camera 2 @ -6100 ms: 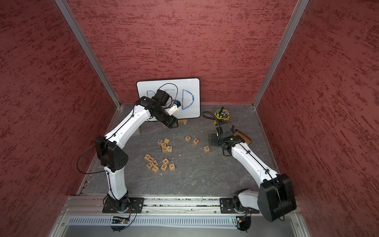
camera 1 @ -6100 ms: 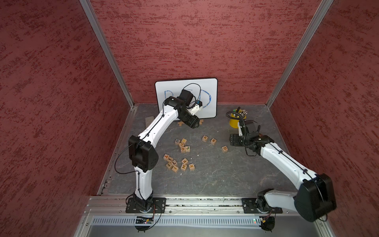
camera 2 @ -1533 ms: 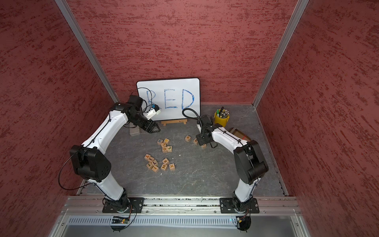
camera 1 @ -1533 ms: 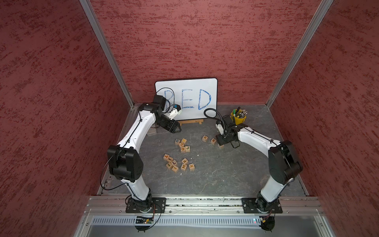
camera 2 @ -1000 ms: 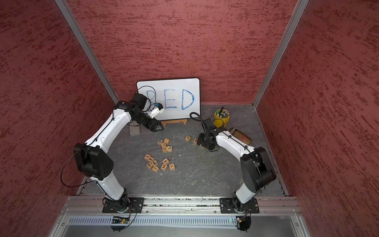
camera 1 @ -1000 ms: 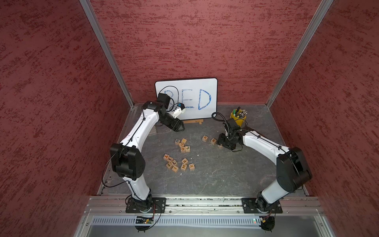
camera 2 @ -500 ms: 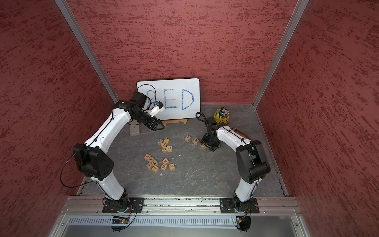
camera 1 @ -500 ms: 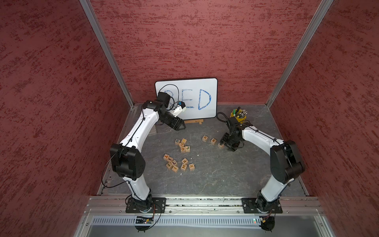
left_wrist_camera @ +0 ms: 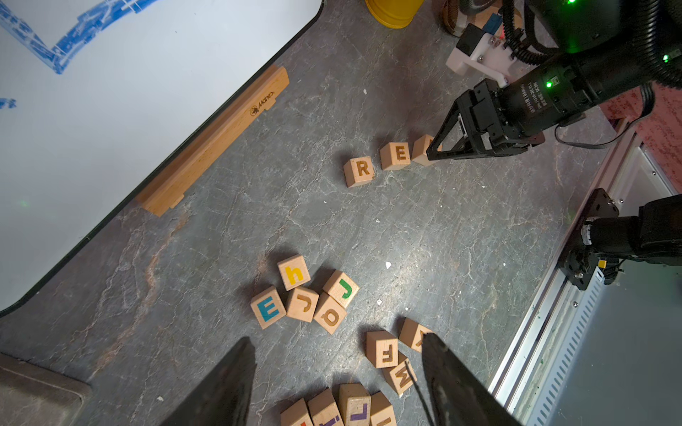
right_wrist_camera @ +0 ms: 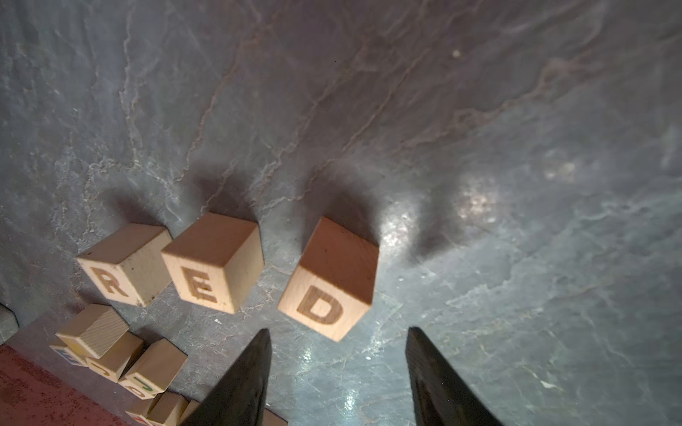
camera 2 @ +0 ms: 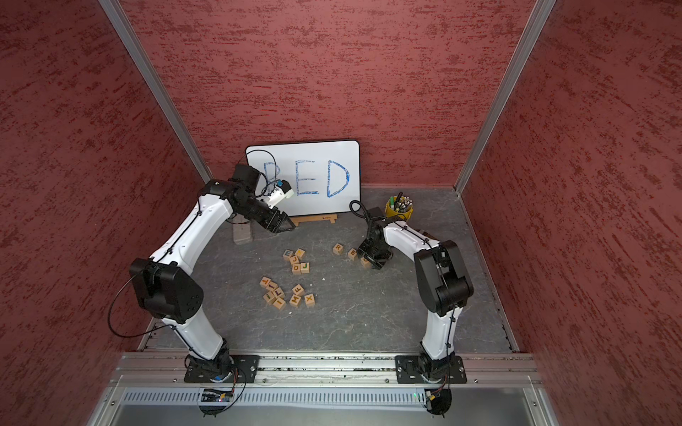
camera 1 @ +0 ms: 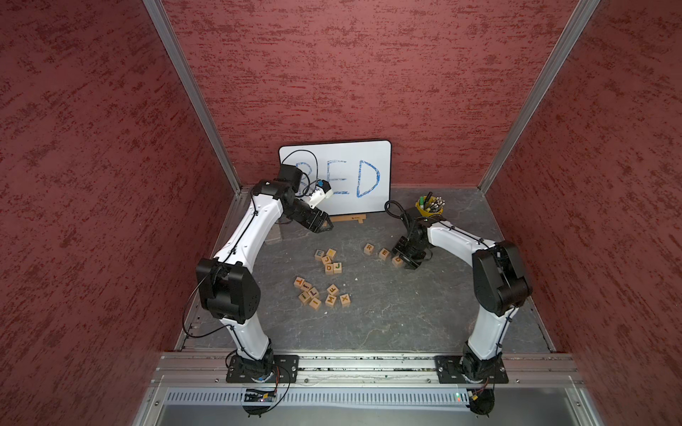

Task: Assemble the uppercase word "red" with letter blocks
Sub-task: Adjust the letter block at the center of the board.

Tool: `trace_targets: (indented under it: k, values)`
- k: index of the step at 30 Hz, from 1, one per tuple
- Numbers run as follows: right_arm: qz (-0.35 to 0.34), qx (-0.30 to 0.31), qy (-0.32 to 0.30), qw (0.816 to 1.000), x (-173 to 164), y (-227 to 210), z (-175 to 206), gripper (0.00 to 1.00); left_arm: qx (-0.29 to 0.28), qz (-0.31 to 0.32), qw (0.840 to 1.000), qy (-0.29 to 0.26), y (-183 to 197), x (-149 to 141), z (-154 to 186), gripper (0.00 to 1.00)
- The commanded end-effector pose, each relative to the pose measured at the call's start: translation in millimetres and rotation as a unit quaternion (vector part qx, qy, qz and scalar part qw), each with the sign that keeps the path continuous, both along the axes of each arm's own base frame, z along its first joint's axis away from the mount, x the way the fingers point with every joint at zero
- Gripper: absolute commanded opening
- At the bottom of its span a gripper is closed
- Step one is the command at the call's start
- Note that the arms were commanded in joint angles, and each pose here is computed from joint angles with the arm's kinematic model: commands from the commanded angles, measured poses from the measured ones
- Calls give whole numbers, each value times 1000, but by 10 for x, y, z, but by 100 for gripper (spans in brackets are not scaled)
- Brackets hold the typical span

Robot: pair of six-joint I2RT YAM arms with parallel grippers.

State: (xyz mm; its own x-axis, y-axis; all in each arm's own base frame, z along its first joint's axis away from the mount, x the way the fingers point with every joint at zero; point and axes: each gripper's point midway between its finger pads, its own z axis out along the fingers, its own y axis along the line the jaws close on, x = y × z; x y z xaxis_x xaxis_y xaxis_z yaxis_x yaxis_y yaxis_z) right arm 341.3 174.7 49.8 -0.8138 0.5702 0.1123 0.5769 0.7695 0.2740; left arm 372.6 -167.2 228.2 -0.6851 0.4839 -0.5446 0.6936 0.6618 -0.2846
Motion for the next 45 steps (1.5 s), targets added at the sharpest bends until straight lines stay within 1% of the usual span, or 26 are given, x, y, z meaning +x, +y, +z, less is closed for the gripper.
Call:
trace_targets:
  k: [1, 8, 14, 17, 21, 26, 28, 30, 32, 35, 37, 41, 45]
  values:
    - [-13, -14, 2, 1000, 87, -35, 23, 60, -17, -11, 1000, -11, -12, -12, 51, 73]
    - [-12, -18, 12, 1000, 112, -33, -83, 59, -21, -9, 1000, -8, 30, 9, 7, 73]
    - [-6, -24, 17, 1000, 99, -49, -116, 54, -22, -9, 1000, -5, 56, 13, -24, 73]
    - [3, -33, 23, 999, 70, -80, -156, 49, -26, -8, 1000, -2, 49, 25, -27, 73]
    - [19, -47, 20, 999, 85, -119, -171, 39, -31, -9, 999, -1, 35, 19, -13, 73]
    - [51, -81, 17, 995, 101, -223, -159, 34, -29, -8, 1000, -2, 47, 15, -11, 73]
    - [69, -90, 12, 993, 114, -246, -160, 30, -30, -8, 1000, -1, 46, 12, -13, 73]
    - [91, -103, 5, 991, 137, -282, -171, 29, -31, -8, 999, -1, 43, 11, -15, 73]
    - [110, -120, 4, 987, 133, -342, -191, 29, -31, -8, 999, 1, 46, 6, -23, 73]
    - [141, -128, 7, 982, 128, -363, -245, 31, -29, -9, 1000, 4, 47, -6, -32, 73]
    - [155, -138, 8, 978, 127, -392, -247, 35, -26, -9, 1000, 4, 58, -11, -34, 73]
    - [164, -149, 8, 975, 123, -434, -206, 49, -24, -8, 1000, 5, 63, -10, -48, 73]
    - [153, -150, -14, 977, 213, -419, -53, 55, -26, -8, 1000, 8, 51, 6, -52, 73]
